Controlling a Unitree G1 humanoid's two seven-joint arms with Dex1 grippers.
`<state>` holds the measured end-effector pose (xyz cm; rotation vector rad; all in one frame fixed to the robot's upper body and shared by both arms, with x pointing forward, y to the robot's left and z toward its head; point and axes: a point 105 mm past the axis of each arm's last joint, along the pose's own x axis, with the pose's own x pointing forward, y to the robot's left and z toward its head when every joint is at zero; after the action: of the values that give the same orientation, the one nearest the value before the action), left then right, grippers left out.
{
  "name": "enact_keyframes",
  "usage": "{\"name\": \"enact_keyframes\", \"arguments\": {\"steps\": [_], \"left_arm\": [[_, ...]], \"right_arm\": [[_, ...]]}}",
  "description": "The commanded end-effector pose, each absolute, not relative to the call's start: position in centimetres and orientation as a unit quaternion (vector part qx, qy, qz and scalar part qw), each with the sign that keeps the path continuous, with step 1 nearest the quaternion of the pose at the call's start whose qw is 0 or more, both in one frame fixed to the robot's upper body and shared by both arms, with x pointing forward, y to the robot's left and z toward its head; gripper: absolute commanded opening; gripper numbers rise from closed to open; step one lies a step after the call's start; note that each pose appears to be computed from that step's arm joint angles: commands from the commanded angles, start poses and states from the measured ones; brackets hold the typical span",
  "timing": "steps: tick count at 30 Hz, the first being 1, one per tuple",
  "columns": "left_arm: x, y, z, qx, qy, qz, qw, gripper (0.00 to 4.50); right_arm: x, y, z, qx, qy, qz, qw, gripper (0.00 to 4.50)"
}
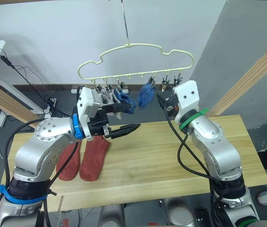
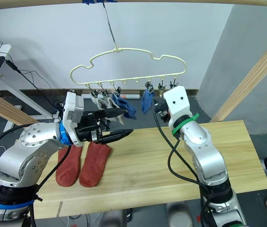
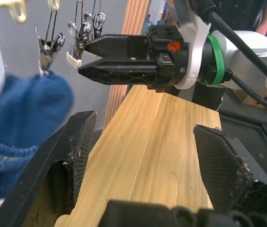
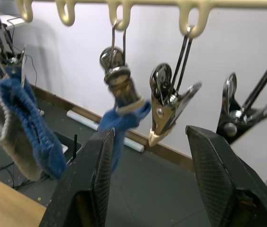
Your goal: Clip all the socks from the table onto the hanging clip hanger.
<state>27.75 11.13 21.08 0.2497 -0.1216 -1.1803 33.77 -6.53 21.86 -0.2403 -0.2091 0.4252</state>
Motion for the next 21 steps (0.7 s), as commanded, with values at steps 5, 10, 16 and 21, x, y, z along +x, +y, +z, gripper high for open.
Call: {"name": "enact_keyframes", "arguments": {"steps": [5, 10, 16, 21], "left_arm": [[27.46, 10.83, 21.78, 0.134, -0.079, -0.561, 0.813, 3.63], [27.52, 10.79, 21.7, 0.14, -0.081, -0.56, 0.812, 3.63], [27.58, 10.68, 21.68, 0.141, -0.082, -0.561, 0.812, 3.63], [27.56, 10.65, 21.65, 0.142, -0.083, -0.563, 0.81, 3.63]], "right_arm": [[34.01, -7.27, 23.59, -0.119, -0.144, 0.173, 0.967, 2.51], [34.26, -7.4, 23.77, -0.119, -0.15, 0.163, 0.968, 2.51], [34.6, -7.62, 23.94, -0.104, -0.151, 0.147, 0.972, 2.51], [34.67, -7.08, 23.91, -0.077, -0.143, 0.15, 0.975, 2.51]]}}
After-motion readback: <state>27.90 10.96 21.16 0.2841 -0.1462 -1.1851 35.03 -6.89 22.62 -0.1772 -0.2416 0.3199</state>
